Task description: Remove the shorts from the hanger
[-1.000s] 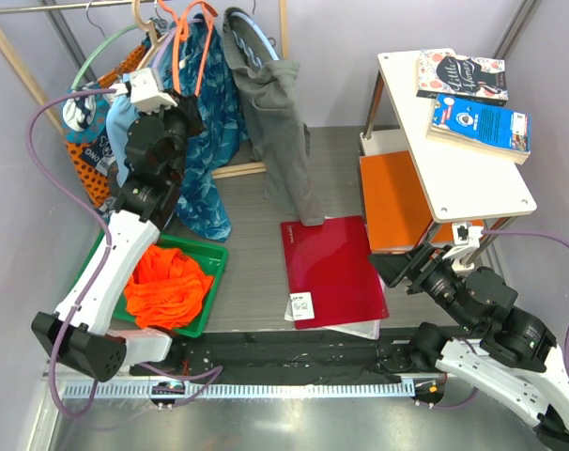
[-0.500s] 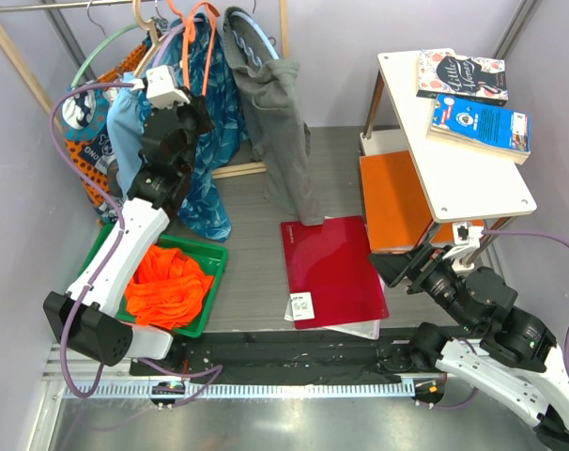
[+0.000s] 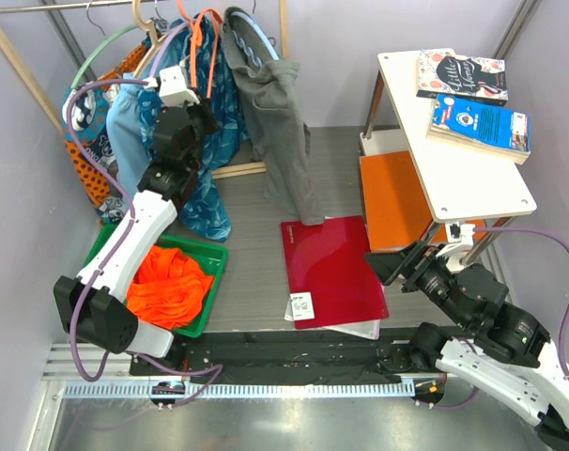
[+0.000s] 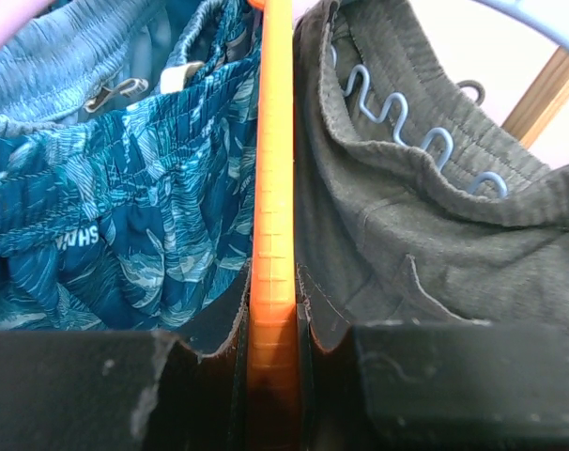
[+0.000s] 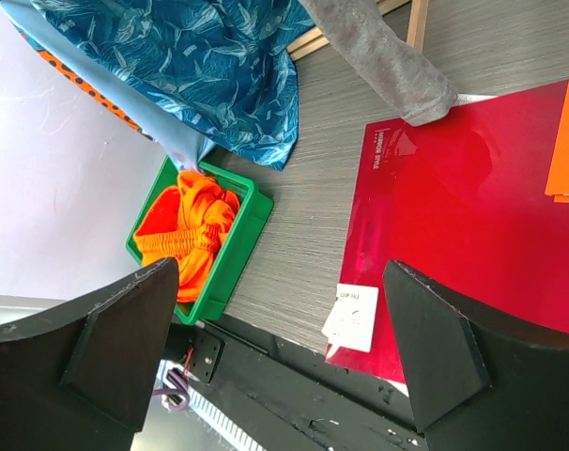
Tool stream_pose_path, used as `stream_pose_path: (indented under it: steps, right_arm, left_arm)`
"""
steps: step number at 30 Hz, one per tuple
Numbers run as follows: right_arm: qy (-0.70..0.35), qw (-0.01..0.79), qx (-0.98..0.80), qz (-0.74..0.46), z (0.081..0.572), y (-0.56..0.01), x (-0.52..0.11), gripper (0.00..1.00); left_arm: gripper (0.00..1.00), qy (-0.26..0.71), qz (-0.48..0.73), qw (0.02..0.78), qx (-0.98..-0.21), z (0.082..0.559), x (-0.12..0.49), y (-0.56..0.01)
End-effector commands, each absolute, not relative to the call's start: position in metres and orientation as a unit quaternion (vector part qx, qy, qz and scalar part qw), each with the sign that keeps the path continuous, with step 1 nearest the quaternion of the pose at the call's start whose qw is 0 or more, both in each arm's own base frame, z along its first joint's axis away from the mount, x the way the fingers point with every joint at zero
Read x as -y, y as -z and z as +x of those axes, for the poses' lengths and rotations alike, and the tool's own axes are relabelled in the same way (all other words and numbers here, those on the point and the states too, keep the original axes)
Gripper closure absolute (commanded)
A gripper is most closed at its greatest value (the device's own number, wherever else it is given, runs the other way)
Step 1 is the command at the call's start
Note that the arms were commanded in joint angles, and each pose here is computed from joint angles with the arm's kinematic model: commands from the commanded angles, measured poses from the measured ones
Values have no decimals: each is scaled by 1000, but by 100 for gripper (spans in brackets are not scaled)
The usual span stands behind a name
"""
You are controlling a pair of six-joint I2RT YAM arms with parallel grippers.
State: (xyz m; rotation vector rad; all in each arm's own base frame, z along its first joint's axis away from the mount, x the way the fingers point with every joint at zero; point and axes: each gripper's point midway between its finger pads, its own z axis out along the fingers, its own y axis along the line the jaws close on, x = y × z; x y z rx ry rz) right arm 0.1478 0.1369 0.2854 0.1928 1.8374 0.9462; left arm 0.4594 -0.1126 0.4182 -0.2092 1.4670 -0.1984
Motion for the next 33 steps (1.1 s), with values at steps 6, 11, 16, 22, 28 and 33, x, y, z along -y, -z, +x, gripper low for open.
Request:
stream_pose_path:
  steps: [6, 11, 16, 22, 28, 33]
  right_arm:
    - [-398, 512, -756, 83, 154, -290, -143, 5]
    - [-401, 506, -760, 82, 156, -283, -150, 5]
    - [-408, 498, -761, 78, 159, -279, -160, 5]
    - [-406, 499, -762, 76, 161, -277, -161, 5]
    - [-407, 493, -765, 80, 163, -268, -164, 5]
    - [-431, 472, -763, 95, 163, -258, -176, 4]
  left_arm:
    - [98, 84, -100, 756, -642, 449, 103, -448]
    - [48, 104, -117, 714, -682, 420, 98, -433]
    - [18, 166, -82, 648, -739, 361, 109, -421]
    - [9, 313, -21, 579, -752, 275, 144, -416]
    - [11, 485, -20, 441, -755, 222, 191, -368]
    - [13, 567, 0, 320, -759, 193, 243, -295]
